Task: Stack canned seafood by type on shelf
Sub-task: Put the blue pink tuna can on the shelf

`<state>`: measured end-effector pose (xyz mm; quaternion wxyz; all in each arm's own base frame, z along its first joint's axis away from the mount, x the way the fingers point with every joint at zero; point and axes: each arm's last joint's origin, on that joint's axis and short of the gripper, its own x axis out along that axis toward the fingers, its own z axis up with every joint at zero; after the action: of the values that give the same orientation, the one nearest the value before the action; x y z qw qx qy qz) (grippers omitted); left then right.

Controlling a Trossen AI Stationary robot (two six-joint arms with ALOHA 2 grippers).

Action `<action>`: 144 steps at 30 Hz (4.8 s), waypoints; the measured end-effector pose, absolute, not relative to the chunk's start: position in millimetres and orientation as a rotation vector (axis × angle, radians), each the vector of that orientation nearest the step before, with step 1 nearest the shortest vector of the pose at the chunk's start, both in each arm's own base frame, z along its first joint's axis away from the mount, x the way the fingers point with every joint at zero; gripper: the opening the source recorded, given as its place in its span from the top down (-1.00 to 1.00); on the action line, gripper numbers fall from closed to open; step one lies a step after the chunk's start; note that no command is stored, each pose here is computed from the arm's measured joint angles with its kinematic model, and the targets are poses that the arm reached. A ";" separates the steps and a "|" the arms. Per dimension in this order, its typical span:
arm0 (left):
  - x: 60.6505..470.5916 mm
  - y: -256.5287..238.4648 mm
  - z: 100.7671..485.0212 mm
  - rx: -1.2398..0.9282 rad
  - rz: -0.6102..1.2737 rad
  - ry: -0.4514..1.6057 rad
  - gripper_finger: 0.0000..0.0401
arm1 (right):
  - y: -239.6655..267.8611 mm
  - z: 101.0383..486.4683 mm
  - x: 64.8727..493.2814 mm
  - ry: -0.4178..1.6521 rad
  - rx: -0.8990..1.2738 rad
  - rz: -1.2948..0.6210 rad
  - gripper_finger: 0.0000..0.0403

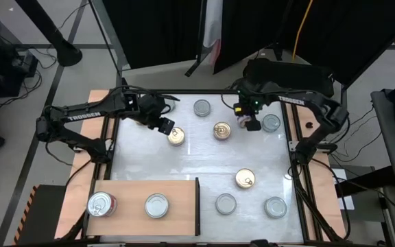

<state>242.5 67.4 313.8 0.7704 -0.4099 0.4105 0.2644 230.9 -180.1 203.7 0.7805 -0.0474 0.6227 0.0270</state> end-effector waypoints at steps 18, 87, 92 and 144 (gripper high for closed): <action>242.0 69.3 313.7 -0.720 0.548 0.910 0.27 | -157.2 237.4 220.5 1.420 0.162 -0.137 0.16; 136.7 12.4 402.9 -0.644 0.021 0.584 0.27 | 145.3 304.4 387.8 0.634 1.570 0.034 0.13; 136.9 13.0 402.8 -0.636 0.043 0.579 0.27 | 144.1 302.3 387.3 0.658 1.582 0.013 0.13; 137.1 15.7 402.6 -0.583 0.121 0.558 0.27 | 145.7 310.2 384.5 0.831 1.497 -0.076 -0.56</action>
<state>137.1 15.7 402.6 0.9179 -0.2837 0.2711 0.0589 384.5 145.7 310.2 0.6548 0.6601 0.3666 -0.0336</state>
